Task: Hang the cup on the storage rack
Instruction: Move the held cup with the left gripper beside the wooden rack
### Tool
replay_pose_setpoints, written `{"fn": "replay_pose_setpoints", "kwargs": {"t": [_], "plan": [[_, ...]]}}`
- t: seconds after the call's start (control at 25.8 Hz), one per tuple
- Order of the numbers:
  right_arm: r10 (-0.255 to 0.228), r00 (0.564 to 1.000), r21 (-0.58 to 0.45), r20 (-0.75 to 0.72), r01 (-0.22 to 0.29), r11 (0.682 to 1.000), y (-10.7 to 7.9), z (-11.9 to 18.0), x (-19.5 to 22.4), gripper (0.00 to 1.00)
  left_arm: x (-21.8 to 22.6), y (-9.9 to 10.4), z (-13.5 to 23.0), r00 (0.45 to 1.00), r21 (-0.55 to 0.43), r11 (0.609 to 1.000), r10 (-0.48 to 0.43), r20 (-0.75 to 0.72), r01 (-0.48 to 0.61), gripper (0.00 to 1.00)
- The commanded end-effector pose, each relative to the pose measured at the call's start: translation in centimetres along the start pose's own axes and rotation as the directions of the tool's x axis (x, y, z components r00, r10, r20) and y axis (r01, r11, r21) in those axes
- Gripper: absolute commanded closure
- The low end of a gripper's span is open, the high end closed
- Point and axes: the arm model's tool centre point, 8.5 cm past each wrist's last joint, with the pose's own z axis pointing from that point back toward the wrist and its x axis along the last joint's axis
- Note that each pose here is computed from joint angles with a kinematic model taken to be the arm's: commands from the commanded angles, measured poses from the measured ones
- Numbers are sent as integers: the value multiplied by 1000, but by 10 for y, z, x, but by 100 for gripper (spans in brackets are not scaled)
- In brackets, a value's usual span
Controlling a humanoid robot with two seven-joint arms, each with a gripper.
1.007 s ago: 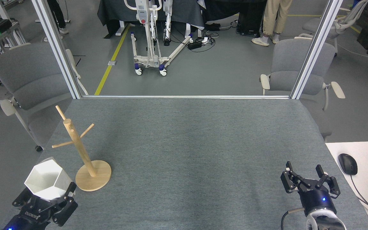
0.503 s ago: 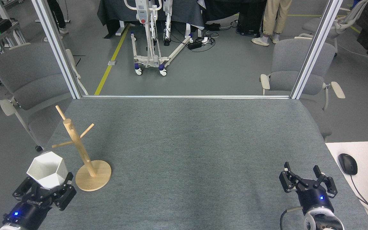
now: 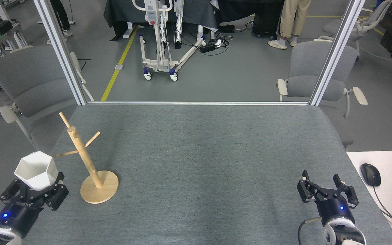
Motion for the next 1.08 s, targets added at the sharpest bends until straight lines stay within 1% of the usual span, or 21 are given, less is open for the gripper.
{"fn": "replay_pose_setpoints", "kwargs": {"t": [0.0,0.27,0.39,0.58,0.85,1.05], "plan": [[-2,1000,1,2,2,1000,0,-1,1,1,-5,5,1,1000,1,1000,-18,0,18,100],[-1,1000,-2,1,1,1000,-1,-2,1,1,-1,18,4,997,20,997,-73,21,72,100],[-3,1000,-17,3,3,1000,-8,-7,3,1,2,16,3,995,1,995,-99,28,99,100],[-4,1000,-20,4,4,1000,-9,-8,3,1,6,7,-2,990,-54,988,-141,20,142,100],[-8,1000,-17,6,9,1000,-8,-7,6,1,8,9,-3,988,-48,987,-149,27,150,100],[-8,1000,-17,6,9,1000,-8,-7,6,1,20,12,-8,985,-42,985,-163,57,166,100]]}}
